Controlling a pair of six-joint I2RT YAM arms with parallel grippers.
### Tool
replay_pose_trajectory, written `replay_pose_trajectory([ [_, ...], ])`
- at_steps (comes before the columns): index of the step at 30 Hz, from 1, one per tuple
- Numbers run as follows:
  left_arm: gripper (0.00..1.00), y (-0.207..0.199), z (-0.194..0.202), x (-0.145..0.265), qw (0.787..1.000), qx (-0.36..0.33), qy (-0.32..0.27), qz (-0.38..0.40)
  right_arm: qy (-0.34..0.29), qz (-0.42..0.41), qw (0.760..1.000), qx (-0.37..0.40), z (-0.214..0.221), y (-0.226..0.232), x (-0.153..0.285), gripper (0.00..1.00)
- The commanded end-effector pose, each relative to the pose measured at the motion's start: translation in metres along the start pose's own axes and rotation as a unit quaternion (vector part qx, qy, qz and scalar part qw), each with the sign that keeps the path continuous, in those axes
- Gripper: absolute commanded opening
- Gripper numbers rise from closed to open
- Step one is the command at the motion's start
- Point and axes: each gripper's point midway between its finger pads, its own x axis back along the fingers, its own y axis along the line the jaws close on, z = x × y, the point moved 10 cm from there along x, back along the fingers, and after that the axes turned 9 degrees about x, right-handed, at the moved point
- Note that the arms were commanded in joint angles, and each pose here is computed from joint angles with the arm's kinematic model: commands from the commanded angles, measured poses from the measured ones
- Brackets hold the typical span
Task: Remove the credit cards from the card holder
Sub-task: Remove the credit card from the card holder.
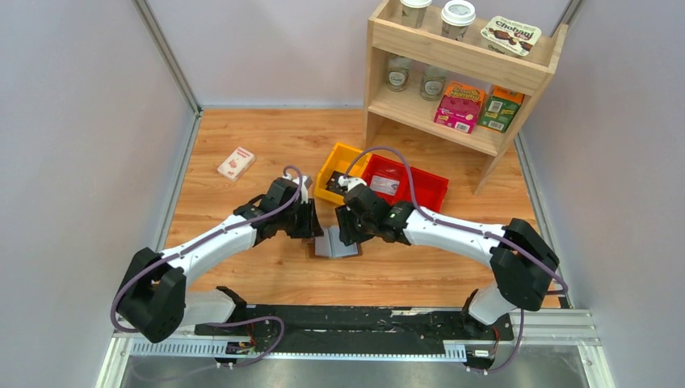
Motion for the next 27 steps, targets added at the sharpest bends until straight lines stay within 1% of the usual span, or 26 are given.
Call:
replay_pose_trajectory([
  [1,0.33,0.015,0.013,-0.017,1.0,0.006,0.019,-0.015,-0.034,0.048,0.998,-0.017,-0.004,0.016,-0.011,0.48],
  [4,0.3,0.026,0.022,-0.021,0.999,0.011,0.029,-0.033,-0.017,0.063,0.998,-0.026,-0.001,0.02,-0.021,0.5],
  [8,0.27,0.037,0.033,-0.023,0.998,0.019,0.034,-0.048,-0.016,0.096,0.994,-0.043,0.003,0.021,-0.03,0.54],
  [13,0.26,0.048,0.044,-0.026,0.997,0.024,0.041,-0.057,-0.014,0.094,0.994,-0.054,0.005,0.027,-0.038,0.55],
  [21,0.26,0.052,0.049,-0.029,0.997,0.023,0.049,-0.052,-0.015,0.109,0.992,-0.06,0.006,0.026,-0.042,0.56],
  [27,0.26,0.051,0.05,-0.031,0.998,0.022,0.05,-0.037,0.007,0.117,0.992,-0.049,0.013,0.024,-0.054,0.57],
])
